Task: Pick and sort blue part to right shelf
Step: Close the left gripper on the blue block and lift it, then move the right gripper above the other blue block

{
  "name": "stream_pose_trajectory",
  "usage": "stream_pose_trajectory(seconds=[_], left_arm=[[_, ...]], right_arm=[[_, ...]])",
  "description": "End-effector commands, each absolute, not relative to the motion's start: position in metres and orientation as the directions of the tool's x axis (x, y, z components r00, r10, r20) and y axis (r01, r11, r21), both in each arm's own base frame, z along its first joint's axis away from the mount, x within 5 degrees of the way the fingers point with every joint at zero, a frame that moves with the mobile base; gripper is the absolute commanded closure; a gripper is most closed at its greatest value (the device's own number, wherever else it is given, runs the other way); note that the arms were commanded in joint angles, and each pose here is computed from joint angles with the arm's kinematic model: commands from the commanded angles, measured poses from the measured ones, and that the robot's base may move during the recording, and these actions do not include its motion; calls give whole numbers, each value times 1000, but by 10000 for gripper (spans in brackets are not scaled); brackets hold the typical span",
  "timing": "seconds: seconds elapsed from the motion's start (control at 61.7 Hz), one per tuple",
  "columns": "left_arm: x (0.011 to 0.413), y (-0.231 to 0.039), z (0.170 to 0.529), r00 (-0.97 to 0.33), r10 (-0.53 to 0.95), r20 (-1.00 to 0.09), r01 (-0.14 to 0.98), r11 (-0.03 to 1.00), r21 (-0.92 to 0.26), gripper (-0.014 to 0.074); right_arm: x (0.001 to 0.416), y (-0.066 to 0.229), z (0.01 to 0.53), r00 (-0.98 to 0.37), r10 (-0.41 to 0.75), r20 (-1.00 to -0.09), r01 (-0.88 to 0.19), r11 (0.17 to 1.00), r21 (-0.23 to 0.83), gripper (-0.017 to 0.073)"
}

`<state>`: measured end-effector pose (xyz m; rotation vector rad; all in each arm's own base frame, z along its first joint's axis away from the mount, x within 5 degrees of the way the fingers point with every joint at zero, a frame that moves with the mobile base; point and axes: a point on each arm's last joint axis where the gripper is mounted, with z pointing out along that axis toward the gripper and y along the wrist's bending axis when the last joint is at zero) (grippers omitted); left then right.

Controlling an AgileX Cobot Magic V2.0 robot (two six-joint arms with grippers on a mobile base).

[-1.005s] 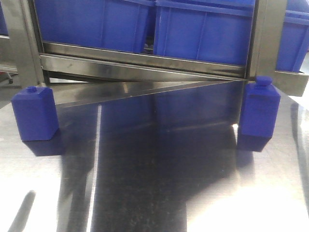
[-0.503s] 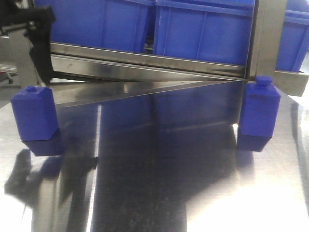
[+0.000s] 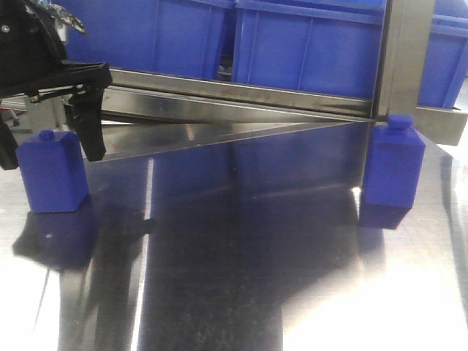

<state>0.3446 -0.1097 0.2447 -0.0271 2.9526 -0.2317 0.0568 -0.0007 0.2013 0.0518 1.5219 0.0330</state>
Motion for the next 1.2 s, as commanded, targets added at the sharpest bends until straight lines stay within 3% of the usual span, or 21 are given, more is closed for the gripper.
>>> stream_pose_trajectory(seconds=[0.0,0.292,0.665,0.778,0.941,1.184], left_arm=[[346,-113,264,-967,-41,-252,5,983,-181,17],[348,-114,247,-984,-32,-172,-4,987,-158,239],[352,-112,274,-976,19,-216,47,991,-123,242],[341,-111,297,-957,58,-283,95,988,-121,242],[311,-100,338,-882,102,-461,151,986,-70,242],[235,-75,373,-670,49,-741,191,976,-107,243]], right_arm=[[53,-1,218,180,47,-983,12,999,50,523],[53,-1,218,180,47,-983,12,999,50,523],[53,-1,218,180,47,-983,12,999,50,523],[53,-1,218,180,47,-983,12,999,50,523],[53,-1,218,180,47,-983,12,999,50,523],[53,-1,219,183,47,-982,11,999,50,523]])
